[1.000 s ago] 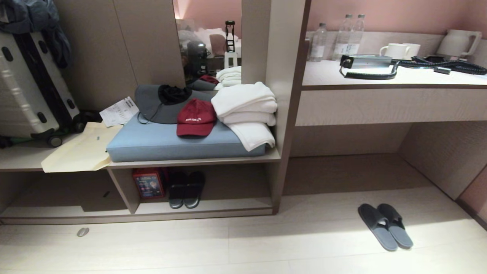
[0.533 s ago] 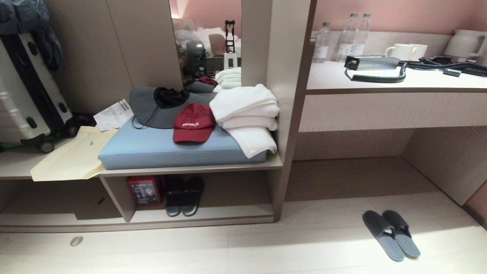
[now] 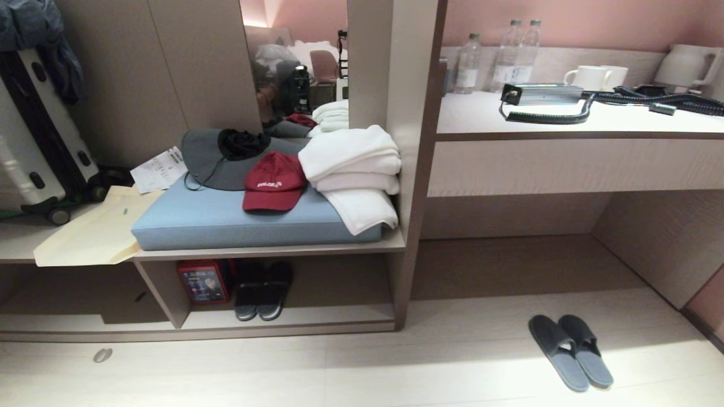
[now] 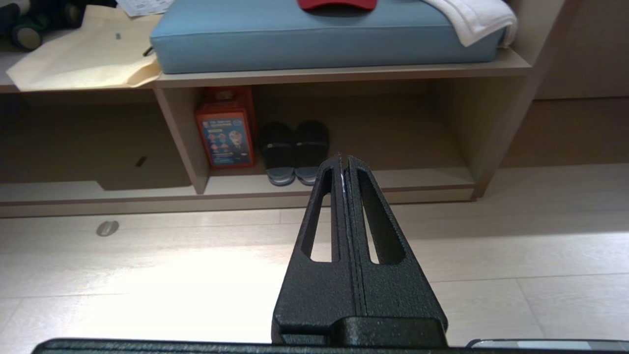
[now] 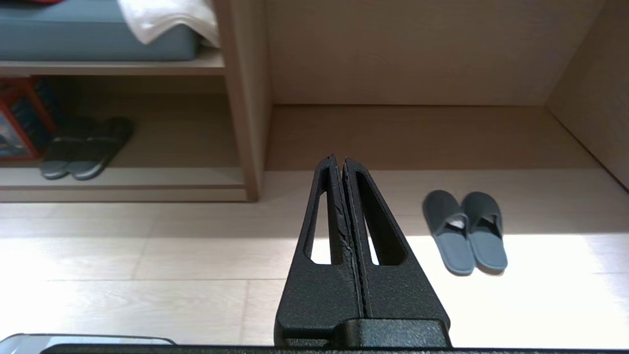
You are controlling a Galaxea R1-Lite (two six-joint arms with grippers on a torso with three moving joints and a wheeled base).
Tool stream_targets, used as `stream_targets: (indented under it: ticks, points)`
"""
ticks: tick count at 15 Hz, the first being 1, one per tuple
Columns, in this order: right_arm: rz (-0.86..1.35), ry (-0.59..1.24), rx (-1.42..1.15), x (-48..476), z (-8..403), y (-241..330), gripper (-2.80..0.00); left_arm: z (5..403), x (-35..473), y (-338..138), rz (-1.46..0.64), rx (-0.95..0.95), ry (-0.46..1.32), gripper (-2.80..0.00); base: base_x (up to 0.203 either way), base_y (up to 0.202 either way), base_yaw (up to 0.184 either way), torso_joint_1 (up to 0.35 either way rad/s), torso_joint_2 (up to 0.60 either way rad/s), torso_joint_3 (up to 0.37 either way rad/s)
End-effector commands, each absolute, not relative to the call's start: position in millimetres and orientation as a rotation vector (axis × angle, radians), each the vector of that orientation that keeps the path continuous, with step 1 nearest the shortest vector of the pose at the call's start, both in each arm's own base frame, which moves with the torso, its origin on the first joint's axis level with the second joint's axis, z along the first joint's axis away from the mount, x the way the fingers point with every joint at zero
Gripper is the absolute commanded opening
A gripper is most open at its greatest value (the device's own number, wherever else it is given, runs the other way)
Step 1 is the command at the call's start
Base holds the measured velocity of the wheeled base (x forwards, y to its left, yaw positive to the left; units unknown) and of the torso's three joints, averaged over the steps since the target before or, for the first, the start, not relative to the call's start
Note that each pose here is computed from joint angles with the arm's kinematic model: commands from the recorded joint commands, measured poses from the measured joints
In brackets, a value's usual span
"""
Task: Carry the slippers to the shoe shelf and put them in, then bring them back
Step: Pick up the slippers on the floor
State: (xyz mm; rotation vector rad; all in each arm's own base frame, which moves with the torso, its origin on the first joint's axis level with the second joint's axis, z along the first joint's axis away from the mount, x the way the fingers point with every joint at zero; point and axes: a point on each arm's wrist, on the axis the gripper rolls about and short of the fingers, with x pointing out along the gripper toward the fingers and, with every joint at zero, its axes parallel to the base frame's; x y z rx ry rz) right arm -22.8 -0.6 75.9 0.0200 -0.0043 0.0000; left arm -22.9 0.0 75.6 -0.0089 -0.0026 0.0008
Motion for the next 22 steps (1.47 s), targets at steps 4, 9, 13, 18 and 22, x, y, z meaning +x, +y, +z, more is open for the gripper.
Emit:
stream_targets:
  ticks: [4,9,13,18,22]
  points:
    - [0.0,-0.005,0.02,-22.8,76.0,-0.6,-2.8,75.2,-22.7,0.0,0.002,-0.009,0.0,-2.8,0.0,-0.196,0.003,0.001,0.01,0.003]
    - [0.0,-0.005,0.02,-22.8,76.0,-0.6,-2.8,75.6,-22.8,0.0,0.002,-0.009,-0.002,-2.8,0.0,-0.196,0.003,0.003,0.0,0.002]
    - [0.0,-0.005,0.02,-22.8,76.0,-0.6,-2.8,75.6,-22.8,0.0,0.0,-0.009,-0.002,-2.8,0.0,-0.198,0.001,0.001,0.0,0.002]
    - [0.0,-0.005,0.02,-22.8,76.0,-0.6,-2.8,75.6,-22.8,0.0,0.0,-0.009,-0.002,-2.8,0.0,-0.198,0.003,0.003,0.0,0.0]
    - [0.0,-0.005,0.02,-22.8,76.0,-0.6,-2.8,75.6,-22.8,0.0,0.002,-0.009,-0.002,-2.8,0.0,-0.197,0.003,0.003,0.0,0.002]
